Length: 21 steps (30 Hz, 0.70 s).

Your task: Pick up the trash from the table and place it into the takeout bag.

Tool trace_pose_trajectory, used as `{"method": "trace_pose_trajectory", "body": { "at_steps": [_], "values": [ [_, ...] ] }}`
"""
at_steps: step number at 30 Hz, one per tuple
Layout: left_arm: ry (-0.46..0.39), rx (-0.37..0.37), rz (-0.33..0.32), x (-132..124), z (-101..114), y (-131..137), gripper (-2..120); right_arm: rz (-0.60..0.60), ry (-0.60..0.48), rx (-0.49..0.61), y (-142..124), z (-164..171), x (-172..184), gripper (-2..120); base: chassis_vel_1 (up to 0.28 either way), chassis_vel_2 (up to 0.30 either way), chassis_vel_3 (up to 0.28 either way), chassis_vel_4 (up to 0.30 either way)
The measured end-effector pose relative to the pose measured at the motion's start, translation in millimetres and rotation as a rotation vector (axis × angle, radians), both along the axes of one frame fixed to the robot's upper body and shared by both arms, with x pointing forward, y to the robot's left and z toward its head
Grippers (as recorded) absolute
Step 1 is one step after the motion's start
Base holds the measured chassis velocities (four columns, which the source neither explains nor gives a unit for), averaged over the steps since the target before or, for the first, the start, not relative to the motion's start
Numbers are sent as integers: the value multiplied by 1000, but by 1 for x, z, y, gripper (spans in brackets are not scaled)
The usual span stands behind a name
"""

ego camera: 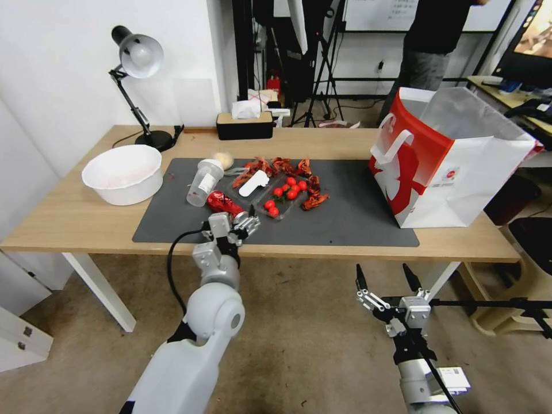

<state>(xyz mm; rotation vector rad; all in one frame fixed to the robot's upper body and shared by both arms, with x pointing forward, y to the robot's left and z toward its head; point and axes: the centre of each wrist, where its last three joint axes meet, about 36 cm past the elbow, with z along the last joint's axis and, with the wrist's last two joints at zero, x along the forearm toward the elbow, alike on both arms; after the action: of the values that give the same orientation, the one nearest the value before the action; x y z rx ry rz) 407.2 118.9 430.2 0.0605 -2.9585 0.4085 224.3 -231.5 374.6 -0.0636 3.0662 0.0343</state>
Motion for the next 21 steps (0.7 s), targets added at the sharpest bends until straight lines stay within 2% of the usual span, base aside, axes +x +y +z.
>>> {"method": "trace_pose_trajectory", "body": {
  "at_steps": [7, 11, 17, 21],
  "values": [
    [40, 7, 20, 25, -7, -10, 100, -10, 7, -7, -3, -7, 5, 100, 0, 0, 0, 0],
    [102, 52, 49, 48, -9, -18, 100, -16, 20, -12, -7, -13, 12, 100, 0, 0, 0, 0],
    [146, 80, 97, 54, -11, -20, 100, -18, 30, -8, -9, -15, 15, 100, 0, 0, 0, 0],
    [156, 82, 116, 44, -12, -14, 99, -14, 30, -9, -9, -13, 13, 100, 0, 0, 0, 0]
  ]
}}
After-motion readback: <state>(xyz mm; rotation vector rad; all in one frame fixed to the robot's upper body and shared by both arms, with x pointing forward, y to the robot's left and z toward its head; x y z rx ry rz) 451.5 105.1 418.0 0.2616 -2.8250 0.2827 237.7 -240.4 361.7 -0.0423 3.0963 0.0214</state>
